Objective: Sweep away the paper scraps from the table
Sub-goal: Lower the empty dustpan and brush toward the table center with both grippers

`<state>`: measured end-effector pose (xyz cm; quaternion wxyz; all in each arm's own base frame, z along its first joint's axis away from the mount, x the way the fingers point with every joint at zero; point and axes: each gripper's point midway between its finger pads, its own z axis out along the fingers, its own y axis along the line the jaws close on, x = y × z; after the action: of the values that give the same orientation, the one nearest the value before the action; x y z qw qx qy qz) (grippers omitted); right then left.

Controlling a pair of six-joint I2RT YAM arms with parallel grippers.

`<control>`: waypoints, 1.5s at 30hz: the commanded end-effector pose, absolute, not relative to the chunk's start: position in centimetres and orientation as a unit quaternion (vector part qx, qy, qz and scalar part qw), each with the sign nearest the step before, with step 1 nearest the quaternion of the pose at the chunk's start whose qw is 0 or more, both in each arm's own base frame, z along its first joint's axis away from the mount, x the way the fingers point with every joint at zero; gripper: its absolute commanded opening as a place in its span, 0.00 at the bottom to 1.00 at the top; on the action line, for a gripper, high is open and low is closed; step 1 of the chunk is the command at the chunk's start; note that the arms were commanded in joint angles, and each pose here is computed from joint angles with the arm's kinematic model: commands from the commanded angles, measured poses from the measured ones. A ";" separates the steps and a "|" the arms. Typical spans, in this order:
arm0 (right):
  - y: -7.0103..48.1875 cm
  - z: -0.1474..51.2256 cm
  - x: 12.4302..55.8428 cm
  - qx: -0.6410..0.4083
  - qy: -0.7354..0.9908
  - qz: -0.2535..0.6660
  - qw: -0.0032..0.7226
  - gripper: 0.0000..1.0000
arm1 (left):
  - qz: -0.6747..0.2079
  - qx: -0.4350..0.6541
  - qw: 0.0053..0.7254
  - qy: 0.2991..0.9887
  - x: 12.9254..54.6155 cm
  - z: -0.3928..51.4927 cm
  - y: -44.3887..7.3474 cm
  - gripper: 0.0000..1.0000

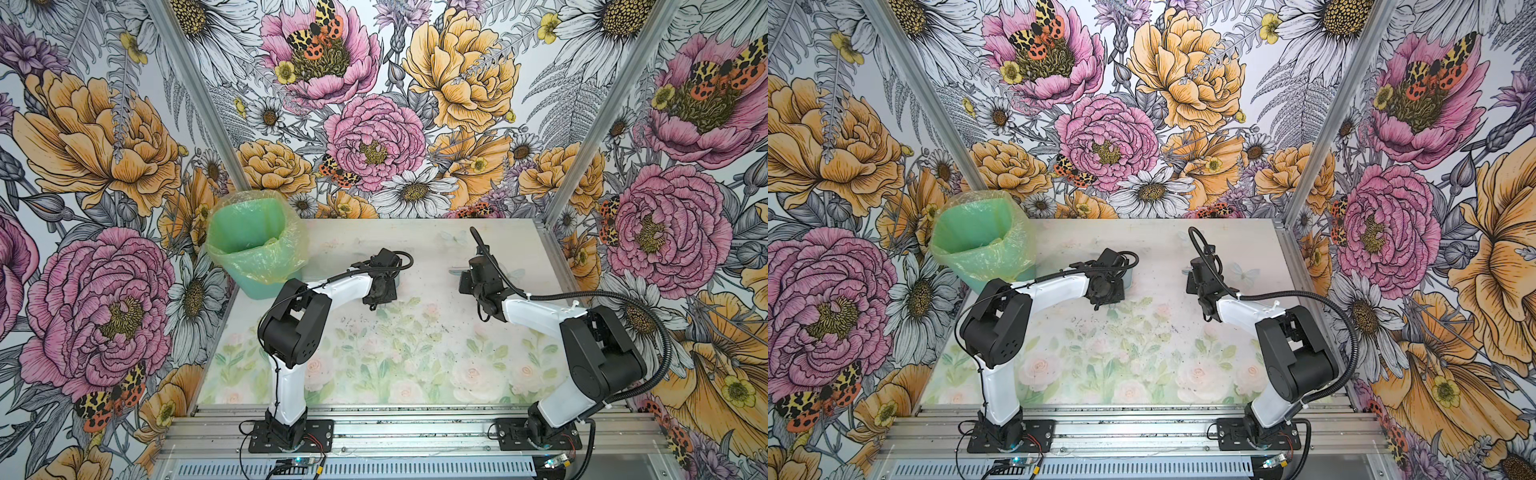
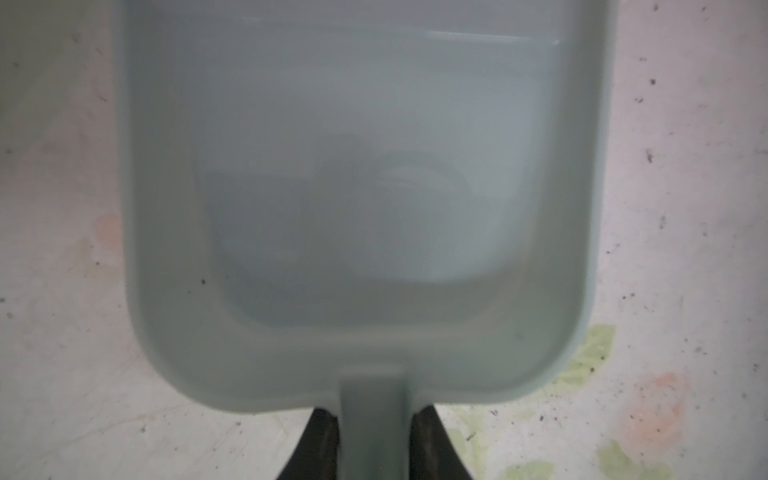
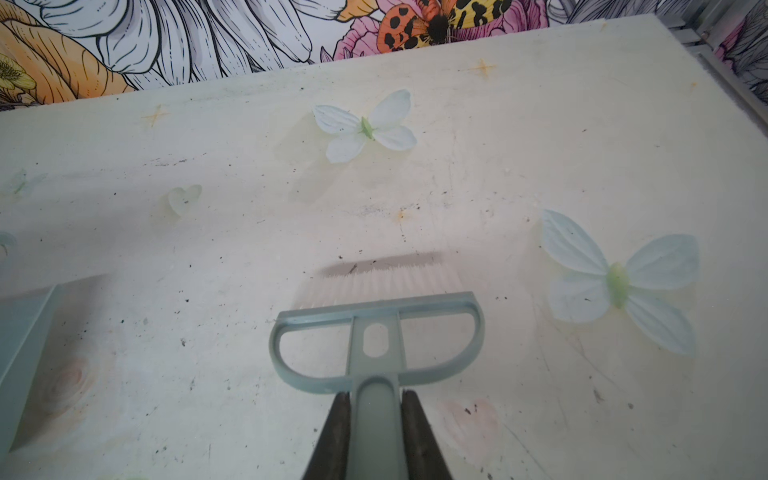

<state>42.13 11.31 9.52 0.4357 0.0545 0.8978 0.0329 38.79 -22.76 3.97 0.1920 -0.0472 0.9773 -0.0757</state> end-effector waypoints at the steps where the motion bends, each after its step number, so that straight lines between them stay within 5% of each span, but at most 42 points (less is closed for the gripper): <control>1: 11.6 8.9 42.3 0.063 0.894 0.033 0.443 0.00 | -0.091 -0.043 0.199 0.975 39.5 4.2 -24.0 0.00; 19: 11.5 6.0 40.9 0.070 0.907 0.020 0.415 0.00 | -0.086 -0.040 0.189 0.977 39.0 3.1 -24.4 0.00; 23: 11.6 5.6 40.7 0.071 0.910 0.020 0.409 0.00 | -0.084 -0.041 0.188 0.978 38.9 3.0 -24.4 0.15; 45: 11.6 2.1 38.8 0.071 0.927 0.014 0.369 0.12 | -0.078 -0.041 0.190 0.978 38.6 2.9 -24.4 0.25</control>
<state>40.41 12.01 4.75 0.4067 0.0715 0.9102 0.0309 38.14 -23.81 2.68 0.1790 -0.0390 0.9804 -0.0723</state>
